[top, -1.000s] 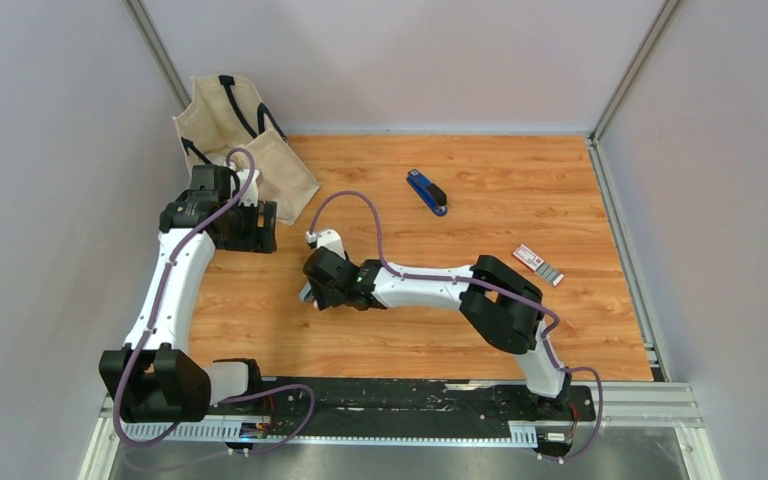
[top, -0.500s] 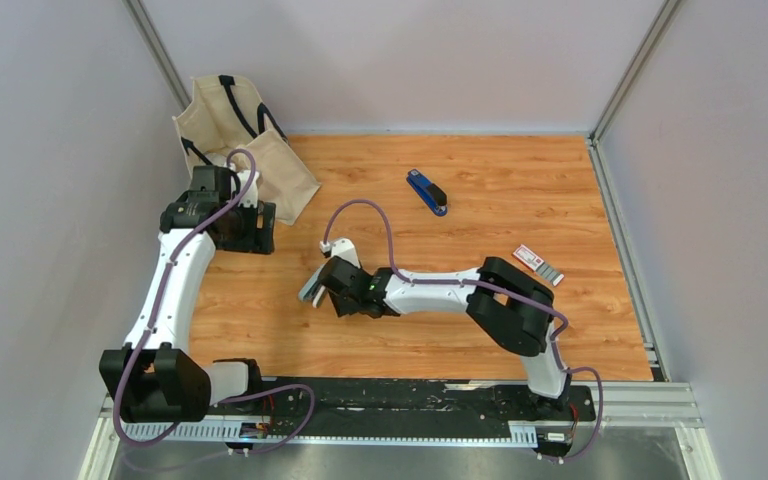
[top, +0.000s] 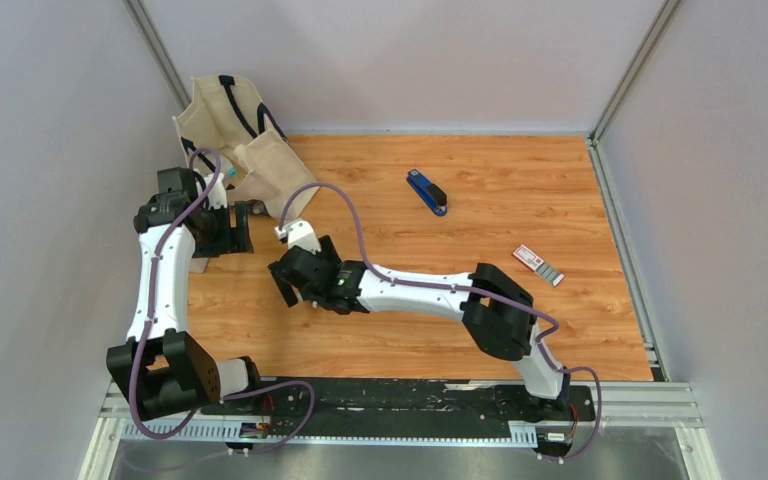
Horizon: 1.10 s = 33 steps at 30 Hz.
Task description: Unload the staples from the stapler
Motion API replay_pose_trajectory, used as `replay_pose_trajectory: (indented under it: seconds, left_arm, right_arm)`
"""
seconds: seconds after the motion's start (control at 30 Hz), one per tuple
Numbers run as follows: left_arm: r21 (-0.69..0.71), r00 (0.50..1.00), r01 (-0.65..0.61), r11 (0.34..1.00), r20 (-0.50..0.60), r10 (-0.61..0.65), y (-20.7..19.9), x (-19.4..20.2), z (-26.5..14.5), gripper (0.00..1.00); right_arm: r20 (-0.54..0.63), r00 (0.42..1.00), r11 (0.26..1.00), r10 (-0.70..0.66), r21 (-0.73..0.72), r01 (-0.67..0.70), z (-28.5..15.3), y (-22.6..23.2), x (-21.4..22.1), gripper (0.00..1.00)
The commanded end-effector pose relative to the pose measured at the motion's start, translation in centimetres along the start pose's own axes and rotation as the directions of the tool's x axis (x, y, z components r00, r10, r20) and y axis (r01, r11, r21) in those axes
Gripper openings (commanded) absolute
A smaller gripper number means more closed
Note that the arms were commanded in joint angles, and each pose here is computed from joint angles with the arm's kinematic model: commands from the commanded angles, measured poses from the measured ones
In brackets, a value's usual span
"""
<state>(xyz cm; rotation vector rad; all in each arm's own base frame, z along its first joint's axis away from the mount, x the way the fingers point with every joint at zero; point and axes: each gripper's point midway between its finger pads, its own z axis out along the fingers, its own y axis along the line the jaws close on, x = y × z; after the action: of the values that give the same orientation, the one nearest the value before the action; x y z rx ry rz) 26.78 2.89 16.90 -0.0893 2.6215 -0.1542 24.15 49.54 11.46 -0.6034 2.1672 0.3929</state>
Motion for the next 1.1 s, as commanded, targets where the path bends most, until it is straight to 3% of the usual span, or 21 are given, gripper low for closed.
replay_pose_trajectory:
  seconds: [0.0,0.27,0.43,0.67,1.07]
  left_arm:
    - [0.037,1.000,0.002,0.999,0.022,-0.003,0.0,-0.4,-1.5,0.83]
    - [0.032,0.999,-0.018,0.999,0.034,0.017,0.0,-0.1,-2.2,0.83]
    - [0.046,0.999,-0.022,0.999,0.030,0.020,-0.2,0.1,-2.0,0.83]
    - [0.063,0.999,-0.021,0.998,0.035,0.019,-0.5,-0.2,-1.8,0.83]
    - [0.057,0.998,-0.034,0.998,0.049,0.032,-0.5,0.0,-2.2,0.83]
  right_arm:
    - [-0.021,0.992,0.990,-0.122,0.072,0.123,1.7,0.7,1.7,0.92]
    - [-0.088,0.980,0.966,-0.178,0.176,0.191,5.0,0.5,3.6,0.89]
    - [-0.110,0.974,0.950,-0.199,0.224,0.219,4.6,-0.8,5.0,0.84]
    - [-0.089,0.992,0.972,-0.093,0.207,0.110,2.0,-2.5,6.5,0.78]
    - [-0.005,0.997,0.984,0.074,0.164,-0.072,-1.8,-6.1,5.7,0.48]
